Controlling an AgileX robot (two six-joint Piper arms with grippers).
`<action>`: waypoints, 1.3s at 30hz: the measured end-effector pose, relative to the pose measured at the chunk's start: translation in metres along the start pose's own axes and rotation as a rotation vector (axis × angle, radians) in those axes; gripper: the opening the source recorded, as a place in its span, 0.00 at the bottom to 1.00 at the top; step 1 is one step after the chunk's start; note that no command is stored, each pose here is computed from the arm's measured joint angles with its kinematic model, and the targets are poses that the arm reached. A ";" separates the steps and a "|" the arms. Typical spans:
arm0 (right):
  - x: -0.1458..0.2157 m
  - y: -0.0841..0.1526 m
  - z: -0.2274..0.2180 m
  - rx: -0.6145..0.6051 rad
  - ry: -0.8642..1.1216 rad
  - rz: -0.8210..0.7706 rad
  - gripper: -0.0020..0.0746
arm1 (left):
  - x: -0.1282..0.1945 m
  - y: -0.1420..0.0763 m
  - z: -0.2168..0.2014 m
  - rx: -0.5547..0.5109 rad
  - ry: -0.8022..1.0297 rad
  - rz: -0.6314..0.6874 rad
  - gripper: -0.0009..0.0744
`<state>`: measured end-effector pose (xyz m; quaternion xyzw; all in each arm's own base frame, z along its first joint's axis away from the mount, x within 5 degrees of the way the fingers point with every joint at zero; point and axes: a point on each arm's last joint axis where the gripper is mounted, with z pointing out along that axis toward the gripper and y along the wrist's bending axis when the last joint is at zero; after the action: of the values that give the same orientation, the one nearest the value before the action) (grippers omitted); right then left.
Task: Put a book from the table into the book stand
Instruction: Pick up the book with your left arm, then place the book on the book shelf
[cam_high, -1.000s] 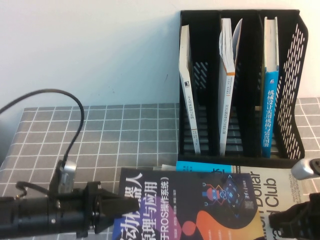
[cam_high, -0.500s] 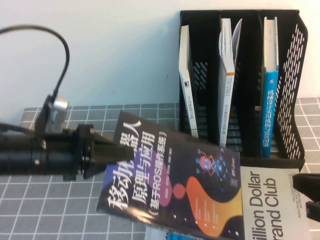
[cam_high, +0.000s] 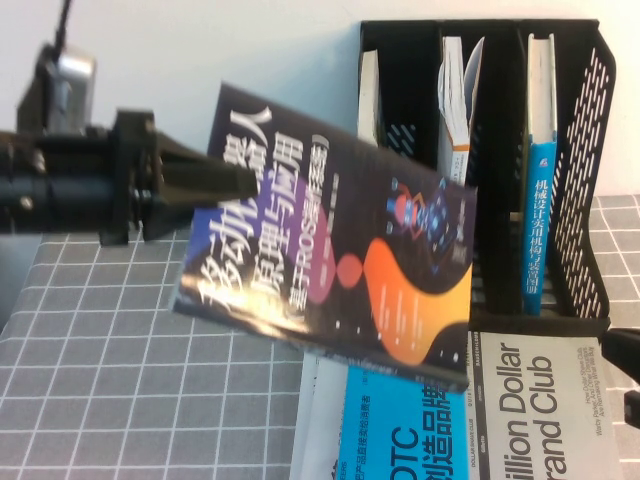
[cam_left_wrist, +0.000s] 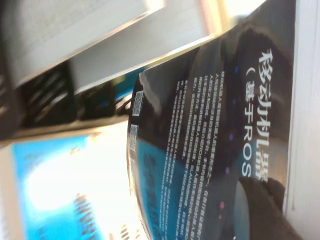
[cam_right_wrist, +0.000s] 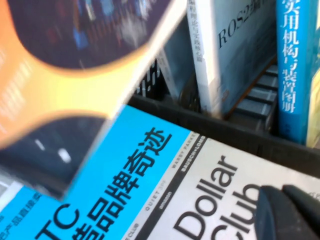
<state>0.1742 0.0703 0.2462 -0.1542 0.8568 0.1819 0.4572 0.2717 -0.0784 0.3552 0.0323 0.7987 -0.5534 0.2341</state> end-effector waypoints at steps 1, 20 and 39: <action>0.000 0.000 0.000 0.004 -0.001 -0.002 0.02 | -0.002 -0.009 -0.003 0.007 -0.006 0.021 0.17; 0.000 -0.001 0.000 0.011 -0.005 -0.012 0.02 | -0.050 -0.125 -0.050 -0.030 -0.275 0.283 0.17; 0.004 0.005 0.000 -0.058 0.037 -0.018 0.02 | -0.085 -0.098 -0.038 -0.065 -0.446 0.129 0.17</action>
<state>0.1698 0.0745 0.2440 -0.1785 0.8579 0.1999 0.4384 0.3040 -0.0644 0.4853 -0.0474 0.7409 -0.5048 0.4405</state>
